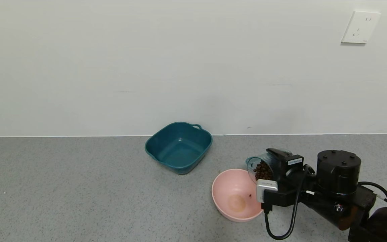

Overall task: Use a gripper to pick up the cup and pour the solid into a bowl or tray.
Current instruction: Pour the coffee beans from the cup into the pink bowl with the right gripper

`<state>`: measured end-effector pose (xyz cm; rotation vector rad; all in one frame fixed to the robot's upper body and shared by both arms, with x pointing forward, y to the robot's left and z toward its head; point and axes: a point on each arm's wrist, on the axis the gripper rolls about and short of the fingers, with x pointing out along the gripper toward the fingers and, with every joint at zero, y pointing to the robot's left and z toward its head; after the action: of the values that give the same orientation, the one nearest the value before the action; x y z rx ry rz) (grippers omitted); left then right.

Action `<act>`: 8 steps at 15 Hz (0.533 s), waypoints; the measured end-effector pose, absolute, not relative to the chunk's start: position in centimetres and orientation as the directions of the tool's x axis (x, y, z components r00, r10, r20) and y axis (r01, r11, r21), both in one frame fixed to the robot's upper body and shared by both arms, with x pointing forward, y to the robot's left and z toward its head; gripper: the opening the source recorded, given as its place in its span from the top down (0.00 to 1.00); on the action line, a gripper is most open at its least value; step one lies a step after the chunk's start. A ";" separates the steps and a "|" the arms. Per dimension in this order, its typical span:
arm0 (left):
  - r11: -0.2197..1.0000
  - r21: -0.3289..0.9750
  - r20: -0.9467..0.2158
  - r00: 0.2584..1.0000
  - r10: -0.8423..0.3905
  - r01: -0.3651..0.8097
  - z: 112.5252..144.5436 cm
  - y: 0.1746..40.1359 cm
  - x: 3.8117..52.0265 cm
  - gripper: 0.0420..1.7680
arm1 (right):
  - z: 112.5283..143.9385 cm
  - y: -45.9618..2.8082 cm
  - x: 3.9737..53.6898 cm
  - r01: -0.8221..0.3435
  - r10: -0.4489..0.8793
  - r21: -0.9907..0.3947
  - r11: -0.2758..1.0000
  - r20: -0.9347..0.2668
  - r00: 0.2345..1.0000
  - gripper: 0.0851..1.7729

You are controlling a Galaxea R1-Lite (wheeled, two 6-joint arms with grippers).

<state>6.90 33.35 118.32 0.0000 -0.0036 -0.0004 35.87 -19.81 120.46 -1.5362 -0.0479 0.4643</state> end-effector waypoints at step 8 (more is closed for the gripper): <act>1.000 0.000 0.004 1.000 0.000 0.000 118.3 33.4 6.9 0.01 | 120.5 -19.7 35.9 -0.215 0.323 -0.968 -0.130 -0.246 0.914 0.24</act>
<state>6.90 33.35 118.32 0.0000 -0.0036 -0.0004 35.87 -19.65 120.53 -1.6377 -0.0845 0.4623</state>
